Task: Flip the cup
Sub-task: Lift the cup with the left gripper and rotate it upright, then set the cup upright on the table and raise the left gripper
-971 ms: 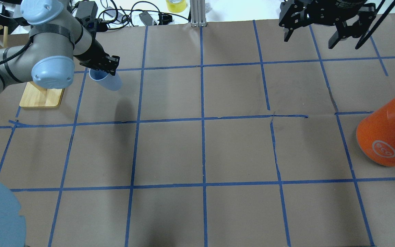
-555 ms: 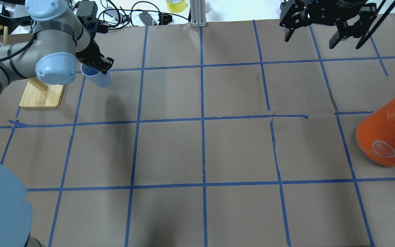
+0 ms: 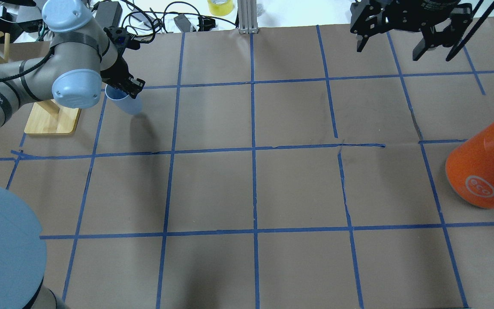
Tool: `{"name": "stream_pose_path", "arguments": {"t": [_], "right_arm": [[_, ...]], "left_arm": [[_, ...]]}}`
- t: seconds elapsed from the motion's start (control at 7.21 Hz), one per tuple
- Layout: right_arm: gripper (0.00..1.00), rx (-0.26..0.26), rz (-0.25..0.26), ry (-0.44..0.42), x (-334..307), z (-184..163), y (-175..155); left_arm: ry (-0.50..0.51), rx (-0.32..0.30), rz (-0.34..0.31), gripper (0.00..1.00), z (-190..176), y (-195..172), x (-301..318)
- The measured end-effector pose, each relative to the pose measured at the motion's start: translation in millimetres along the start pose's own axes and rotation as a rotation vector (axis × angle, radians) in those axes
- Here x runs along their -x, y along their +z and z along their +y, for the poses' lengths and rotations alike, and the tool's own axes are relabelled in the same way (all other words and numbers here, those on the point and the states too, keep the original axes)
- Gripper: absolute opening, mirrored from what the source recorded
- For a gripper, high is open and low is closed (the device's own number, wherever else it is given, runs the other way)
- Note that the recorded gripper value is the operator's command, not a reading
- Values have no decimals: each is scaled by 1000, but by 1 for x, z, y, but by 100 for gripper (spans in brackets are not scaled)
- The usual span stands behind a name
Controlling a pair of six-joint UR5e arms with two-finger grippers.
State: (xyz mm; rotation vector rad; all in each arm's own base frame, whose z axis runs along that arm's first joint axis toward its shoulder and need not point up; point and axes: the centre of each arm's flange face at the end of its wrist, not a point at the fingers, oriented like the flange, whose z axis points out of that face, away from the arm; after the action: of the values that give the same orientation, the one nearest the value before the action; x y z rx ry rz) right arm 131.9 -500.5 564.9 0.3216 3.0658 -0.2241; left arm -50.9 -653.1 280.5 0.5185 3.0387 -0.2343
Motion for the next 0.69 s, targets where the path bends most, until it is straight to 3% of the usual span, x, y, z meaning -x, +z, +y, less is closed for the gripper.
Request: {"name": "stream_pose_path", "arguments": {"t": [0.42, 0.69], "right_arm": [[100, 1, 0, 0, 0, 0, 0], [100, 1, 1, 0, 0, 0, 0]], "left_arm": [[-11, 9, 7, 94, 2, 5, -2], [-29, -13, -1, 100, 3, -13, -3]]}}
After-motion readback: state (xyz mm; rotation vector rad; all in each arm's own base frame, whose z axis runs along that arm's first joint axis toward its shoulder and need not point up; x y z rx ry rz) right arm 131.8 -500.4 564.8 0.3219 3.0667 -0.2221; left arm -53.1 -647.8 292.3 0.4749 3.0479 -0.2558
